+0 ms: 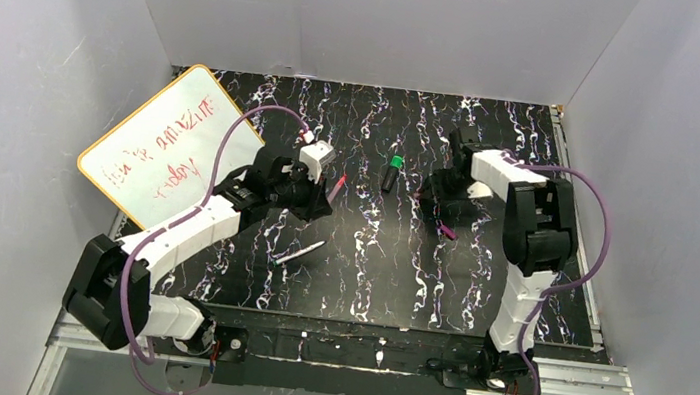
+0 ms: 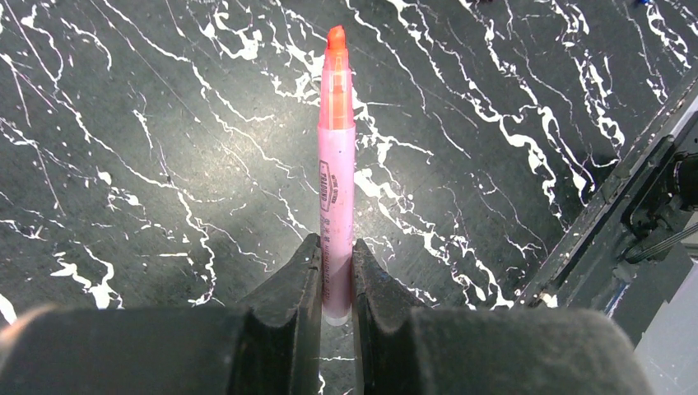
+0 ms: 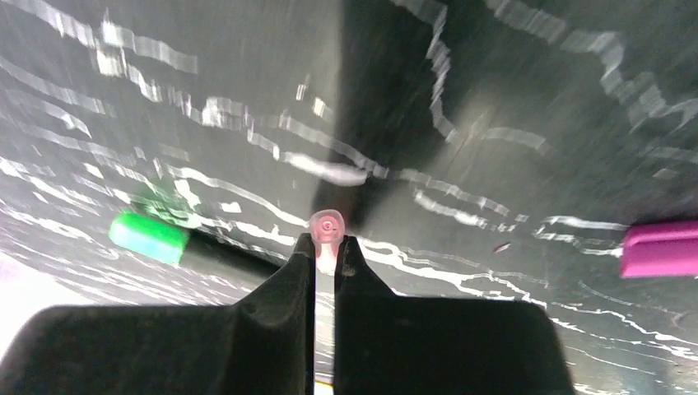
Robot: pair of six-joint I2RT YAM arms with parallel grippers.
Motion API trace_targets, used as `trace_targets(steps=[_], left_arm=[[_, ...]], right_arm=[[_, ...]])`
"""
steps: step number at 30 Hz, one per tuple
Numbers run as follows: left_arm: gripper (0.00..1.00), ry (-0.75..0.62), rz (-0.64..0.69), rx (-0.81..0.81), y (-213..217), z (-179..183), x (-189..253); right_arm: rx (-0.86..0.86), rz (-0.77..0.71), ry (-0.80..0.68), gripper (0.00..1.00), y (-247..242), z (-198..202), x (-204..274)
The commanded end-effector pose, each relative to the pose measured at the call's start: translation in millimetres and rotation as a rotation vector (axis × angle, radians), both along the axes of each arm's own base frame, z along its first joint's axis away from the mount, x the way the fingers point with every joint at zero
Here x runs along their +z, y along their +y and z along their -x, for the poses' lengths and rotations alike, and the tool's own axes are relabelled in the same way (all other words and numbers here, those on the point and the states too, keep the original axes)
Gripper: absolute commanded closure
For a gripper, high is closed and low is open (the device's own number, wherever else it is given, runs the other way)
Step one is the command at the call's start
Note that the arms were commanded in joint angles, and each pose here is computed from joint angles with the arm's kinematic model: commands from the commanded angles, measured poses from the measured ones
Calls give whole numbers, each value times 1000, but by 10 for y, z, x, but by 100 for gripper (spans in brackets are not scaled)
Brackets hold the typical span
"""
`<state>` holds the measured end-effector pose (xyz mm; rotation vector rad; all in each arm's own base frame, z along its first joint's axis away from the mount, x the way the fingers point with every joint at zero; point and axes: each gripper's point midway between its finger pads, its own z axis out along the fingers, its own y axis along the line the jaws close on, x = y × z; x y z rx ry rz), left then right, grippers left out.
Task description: Insert the pens into the pen caps
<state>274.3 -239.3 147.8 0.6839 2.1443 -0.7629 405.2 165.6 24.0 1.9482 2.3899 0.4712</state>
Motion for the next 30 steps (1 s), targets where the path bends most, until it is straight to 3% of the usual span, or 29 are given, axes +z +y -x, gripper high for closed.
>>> trace_targets(steps=[1, 13, 16, 21, 30], left_arm=[[100, -20, 12, -21, -40, -20, 122], [100, -25, 18, -23, -43, -16, 135], [100, -31, 31, -29, -57, -5, 164], [100, -57, 98, -67, -128, 63, 289], [100, -124, 162, -72, -157, 76, 464]], right_arm=[[234, 97, -192, 98, 314, -24, 452], [688, 331, -839, 99, 759, -60, 1827], [795, 313, -1023, 97, 911, 25, 2123], [957, 253, -1209, 97, 1257, 223, 2482], [1103, 119, -1381, 99, 1753, 622, 2746]])
